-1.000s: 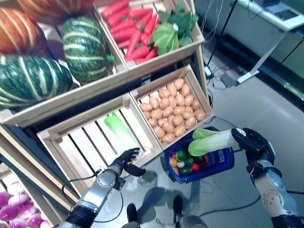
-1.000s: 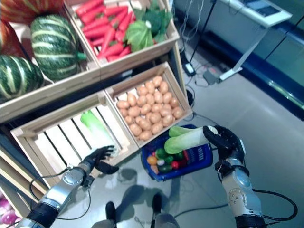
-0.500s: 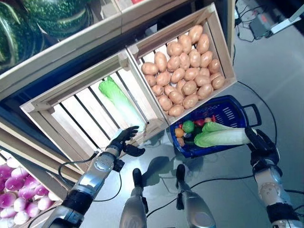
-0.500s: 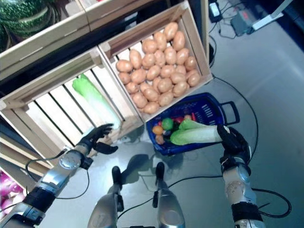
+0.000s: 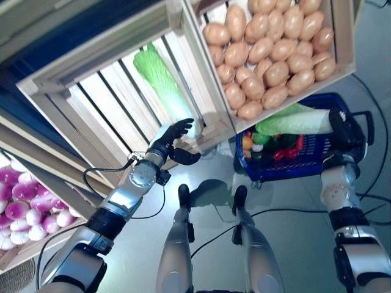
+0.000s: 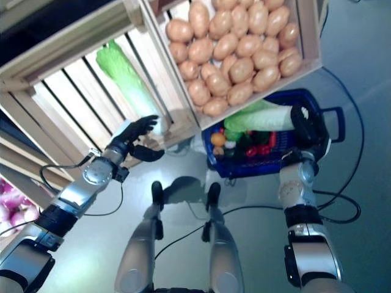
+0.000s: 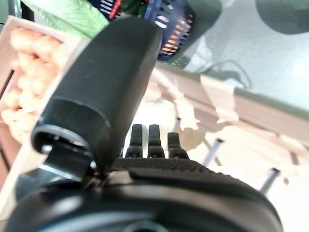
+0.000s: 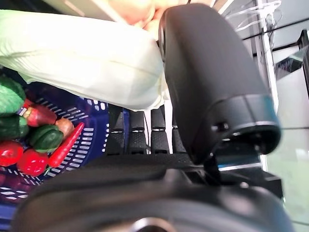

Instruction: Put vegetables into the basket

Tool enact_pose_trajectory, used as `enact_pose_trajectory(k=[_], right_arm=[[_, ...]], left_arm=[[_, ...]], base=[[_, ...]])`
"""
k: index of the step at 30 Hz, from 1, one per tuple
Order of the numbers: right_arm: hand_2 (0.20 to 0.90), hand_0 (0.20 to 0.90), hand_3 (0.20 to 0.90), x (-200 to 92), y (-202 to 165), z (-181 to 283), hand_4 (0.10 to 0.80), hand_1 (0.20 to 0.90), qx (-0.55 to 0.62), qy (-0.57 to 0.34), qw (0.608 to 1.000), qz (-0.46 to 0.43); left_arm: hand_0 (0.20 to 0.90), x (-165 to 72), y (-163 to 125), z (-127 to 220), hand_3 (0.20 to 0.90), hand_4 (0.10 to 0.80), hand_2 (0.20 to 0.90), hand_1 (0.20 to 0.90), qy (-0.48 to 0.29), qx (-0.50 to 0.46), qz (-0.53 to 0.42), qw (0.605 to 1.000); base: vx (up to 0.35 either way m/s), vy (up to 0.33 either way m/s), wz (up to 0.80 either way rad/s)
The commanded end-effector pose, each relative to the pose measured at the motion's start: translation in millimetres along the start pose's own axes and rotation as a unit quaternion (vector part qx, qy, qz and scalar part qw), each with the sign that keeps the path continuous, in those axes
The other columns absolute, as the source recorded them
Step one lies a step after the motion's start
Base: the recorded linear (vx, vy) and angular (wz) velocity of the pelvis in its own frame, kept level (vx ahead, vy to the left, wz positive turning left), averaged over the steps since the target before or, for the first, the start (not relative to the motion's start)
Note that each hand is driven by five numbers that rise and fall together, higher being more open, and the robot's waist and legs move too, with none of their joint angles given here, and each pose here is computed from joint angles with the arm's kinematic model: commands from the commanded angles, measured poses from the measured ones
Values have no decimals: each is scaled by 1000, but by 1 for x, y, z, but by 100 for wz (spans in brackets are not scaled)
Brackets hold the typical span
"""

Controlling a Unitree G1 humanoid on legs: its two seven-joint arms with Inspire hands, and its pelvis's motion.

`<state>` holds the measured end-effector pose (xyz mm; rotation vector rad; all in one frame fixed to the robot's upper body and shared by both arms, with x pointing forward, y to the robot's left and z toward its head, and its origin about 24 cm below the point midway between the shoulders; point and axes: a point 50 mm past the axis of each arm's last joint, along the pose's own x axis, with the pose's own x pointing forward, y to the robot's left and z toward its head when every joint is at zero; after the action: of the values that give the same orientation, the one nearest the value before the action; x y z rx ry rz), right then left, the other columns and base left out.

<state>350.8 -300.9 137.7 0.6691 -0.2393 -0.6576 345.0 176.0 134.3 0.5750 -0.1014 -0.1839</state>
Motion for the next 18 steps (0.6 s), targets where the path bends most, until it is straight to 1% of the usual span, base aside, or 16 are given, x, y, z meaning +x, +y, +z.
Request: enact_pose_trajectory(k=[1, 4, 5, 10, 18], right_arm=[[300, 300, 300, 8, 0, 72, 400, 300, 0, -155, 988, -26], [300, 300, 300, 7, 1, 75, 400, 300, -3, -161, 986, -49], [300, 300, 300, 9, 3, 77, 400, 300, -19, -163, 984, -70], [300, 300, 300, 13, 3, 82, 400, 300, -67, -167, 976, -122], [300, 300, 300, 15, -4, 71, 400, 300, -98, -139, 974, -153]], left_arm=[[900, 1, 8, 36, 900, 800, 900, 900, -102, -7, 4, 995], [900, -1, 8, 41, 900, 800, 900, 900, -117, -5, 0, 993], [900, -1, 8, 47, 900, 800, 900, 900, -130, -7, -1, 991], [900, -3, 10, 58, 900, 800, 900, 900, -156, -1, 2, 988], [900, -4, 17, 65, 900, 800, 900, 900, -176, -3, 31, 984]], base=[[-21, -47, 16], [-14, -19, 20], [-10, -21, 16], [11, -30, 13], [9, -2, 1]])
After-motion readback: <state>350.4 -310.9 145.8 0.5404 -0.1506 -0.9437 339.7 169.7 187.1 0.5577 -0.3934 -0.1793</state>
